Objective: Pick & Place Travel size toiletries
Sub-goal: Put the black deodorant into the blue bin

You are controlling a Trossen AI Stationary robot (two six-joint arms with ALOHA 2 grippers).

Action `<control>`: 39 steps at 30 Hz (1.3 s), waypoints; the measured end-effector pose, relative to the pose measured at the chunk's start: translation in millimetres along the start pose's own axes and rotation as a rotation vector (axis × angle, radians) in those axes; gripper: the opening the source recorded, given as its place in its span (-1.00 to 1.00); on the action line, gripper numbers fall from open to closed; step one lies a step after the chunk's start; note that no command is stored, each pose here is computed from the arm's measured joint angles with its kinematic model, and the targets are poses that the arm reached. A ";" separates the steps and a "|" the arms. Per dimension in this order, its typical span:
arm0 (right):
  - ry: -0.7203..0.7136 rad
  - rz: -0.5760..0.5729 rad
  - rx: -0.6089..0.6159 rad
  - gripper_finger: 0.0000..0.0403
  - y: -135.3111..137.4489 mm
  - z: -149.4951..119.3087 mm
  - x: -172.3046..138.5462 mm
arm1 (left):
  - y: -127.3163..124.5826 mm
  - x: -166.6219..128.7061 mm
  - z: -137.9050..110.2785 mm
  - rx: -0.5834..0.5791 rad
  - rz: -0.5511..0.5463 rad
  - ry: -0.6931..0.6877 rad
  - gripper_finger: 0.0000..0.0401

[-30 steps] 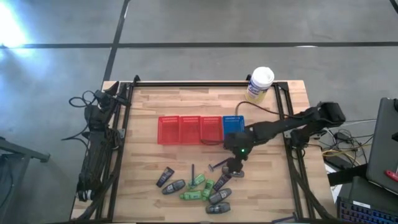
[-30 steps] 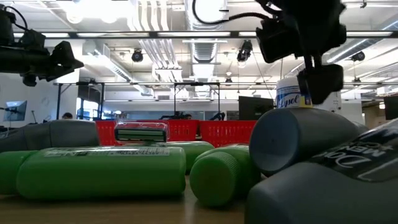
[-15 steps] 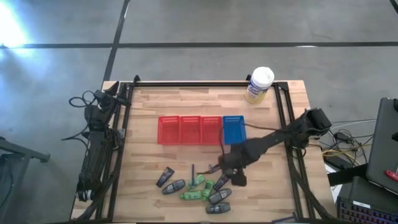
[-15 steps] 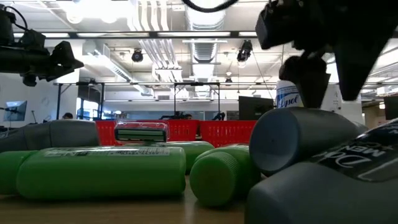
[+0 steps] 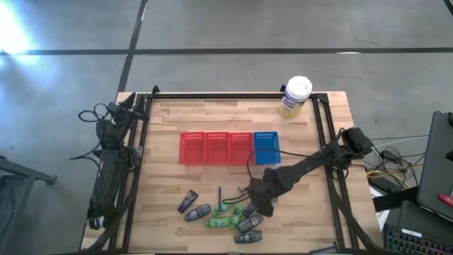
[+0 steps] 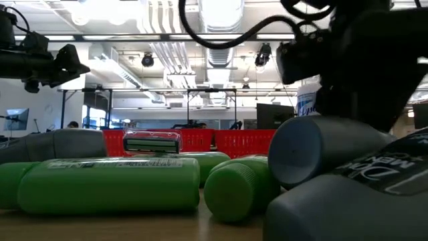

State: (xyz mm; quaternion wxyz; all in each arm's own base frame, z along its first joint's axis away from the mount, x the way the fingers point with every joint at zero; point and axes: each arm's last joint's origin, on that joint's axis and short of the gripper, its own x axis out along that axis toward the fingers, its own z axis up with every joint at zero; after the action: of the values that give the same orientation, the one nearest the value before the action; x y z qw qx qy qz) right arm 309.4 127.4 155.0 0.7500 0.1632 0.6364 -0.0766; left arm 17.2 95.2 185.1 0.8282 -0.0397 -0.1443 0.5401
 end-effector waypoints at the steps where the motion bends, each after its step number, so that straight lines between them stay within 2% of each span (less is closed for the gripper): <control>1: 0.003 -0.016 0.021 0.81 -2.0 -1.4 1.4 | 0.0 0.0 0.0 0.000 0.000 0.000 0.11; 4: 0.000 -0.042 0.067 0.79 -5.9 -4.3 6.1 | 0.0 0.0 0.0 0.000 0.000 0.000 0.11; 7: 0.001 -0.045 0.093 0.68 -9.0 -8.2 11.3 | 0.0 0.1 -0.1 0.000 0.000 0.001 0.11; 15: 0.016 -0.051 0.136 0.15 -11.8 -9.3 10.0 | 0.0 0.1 -0.1 -0.001 -0.001 0.001 0.11; 17: 0.028 -0.048 0.139 0.02 -9.0 -7.3 2.2 | 0.0 0.1 -0.1 -0.001 0.000 0.001 0.11; 22: -0.006 -0.039 0.187 0.01 -6.0 -5.5 -42.7 | 0.0 0.1 -0.2 -0.001 0.000 0.002 0.11; 25: -0.108 -0.118 0.370 0.01 -18.3 -9.0 -74.7 | 0.0 0.1 -0.1 -0.001 0.000 0.001 0.11; 28: -0.231 -0.190 0.712 0.01 -48.6 -14.1 -103.7 | 0.0 0.2 -0.2 -0.001 0.000 0.002 0.11; 30: -0.319 -0.189 0.931 0.03 -72.8 -15.6 -111.9 | 0.0 0.2 -0.2 -0.001 0.000 0.002 0.11; 32: -0.399 -0.147 1.087 0.06 -97.1 -14.8 -114.3 | 0.0 0.2 -0.2 -0.001 0.000 0.002 0.11; 35: -0.490 -0.038 1.183 0.07 -129.4 -6.5 -108.3 | 0.0 0.2 -0.2 -0.001 0.000 0.003 0.11; 39: -0.499 0.068 1.233 0.07 -164.8 2.1 -86.4 | 0.0 0.2 -0.2 -0.001 0.000 0.003 0.11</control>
State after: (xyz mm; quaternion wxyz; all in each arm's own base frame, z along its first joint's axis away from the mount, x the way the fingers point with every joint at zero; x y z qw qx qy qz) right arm 242.8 -35.5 215.7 0.6463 0.5597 0.2778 -0.4381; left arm 17.3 95.4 184.9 0.8283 -0.0408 -0.1434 0.5400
